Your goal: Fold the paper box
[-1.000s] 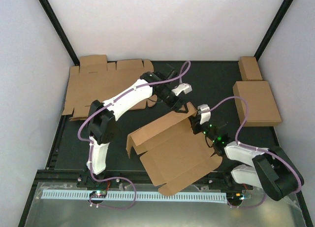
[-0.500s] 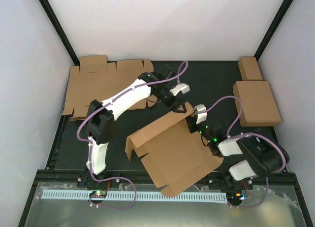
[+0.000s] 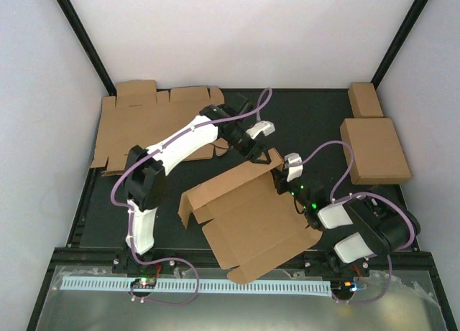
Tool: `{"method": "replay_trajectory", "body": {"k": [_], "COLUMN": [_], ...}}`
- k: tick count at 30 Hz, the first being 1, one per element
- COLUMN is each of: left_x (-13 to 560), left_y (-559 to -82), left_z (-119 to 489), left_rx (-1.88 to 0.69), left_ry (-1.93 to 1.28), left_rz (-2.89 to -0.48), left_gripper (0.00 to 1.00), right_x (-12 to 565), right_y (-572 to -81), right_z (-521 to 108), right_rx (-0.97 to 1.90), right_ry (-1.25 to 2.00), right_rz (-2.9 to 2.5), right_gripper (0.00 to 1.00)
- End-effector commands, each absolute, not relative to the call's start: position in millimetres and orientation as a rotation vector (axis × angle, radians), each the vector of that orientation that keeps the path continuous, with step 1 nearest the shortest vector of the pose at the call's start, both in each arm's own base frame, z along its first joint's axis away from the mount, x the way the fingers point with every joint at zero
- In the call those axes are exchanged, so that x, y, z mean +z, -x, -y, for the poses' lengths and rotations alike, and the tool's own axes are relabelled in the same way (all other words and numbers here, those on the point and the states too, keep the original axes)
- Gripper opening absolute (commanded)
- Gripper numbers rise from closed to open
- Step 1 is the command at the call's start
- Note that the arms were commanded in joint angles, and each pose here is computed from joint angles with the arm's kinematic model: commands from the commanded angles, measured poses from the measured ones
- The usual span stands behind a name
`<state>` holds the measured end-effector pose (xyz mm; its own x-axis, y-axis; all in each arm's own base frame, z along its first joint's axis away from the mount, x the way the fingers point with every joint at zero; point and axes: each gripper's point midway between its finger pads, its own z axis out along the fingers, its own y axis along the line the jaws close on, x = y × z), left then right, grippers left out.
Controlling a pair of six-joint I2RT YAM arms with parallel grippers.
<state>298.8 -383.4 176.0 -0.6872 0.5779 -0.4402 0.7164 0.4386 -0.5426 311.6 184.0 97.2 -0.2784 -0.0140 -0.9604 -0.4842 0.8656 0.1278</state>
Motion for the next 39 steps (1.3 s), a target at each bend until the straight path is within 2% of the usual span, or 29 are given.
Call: {"method": "replay_trajectory", "body": {"k": [1,4,12,15,22,30,35,39], "left_x": [186,191,189,190,190,189,185,182], "left_y": [-297,-300,-300,-299,-299,-301,-304,-305], "left_z": [374,371,361,358,355,352,352,351], "left_rx": [-1.067,-1.06,-1.057,-1.076,-1.162,-1.201,-1.224,-1.238], "left_ry": [-1.122,-1.106,-1.077,-1.071,-1.051,-1.039,-1.033,-1.026], "left_rz": [-2.498,-2.484,-2.48,-2.475,-2.474,-2.479,-2.491,-2.5], "left_gripper": [0.57,0.6,0.72,0.74,0.74,0.74,0.73,0.72], "right_x": [102,98,93,90,111,128,123,124], "right_y": [-309,-307,-303,-306,-311,-324,-331,-334], "right_z": [-177,-178,-183,-180,-187,-202,-210,-211], "right_rx": [0.446,0.456,0.47,0.453,0.473,0.48,0.49,0.485], "right_ry": [0.359,0.361,0.37,0.354,0.361,0.41,0.428,0.425], "right_rz": [-1.783,-1.795,-1.782,-1.765,-1.642,-1.553,-1.555,-1.552], "right_gripper": [0.47,0.53,0.58,0.53,0.47,0.45,0.38,0.23]}}
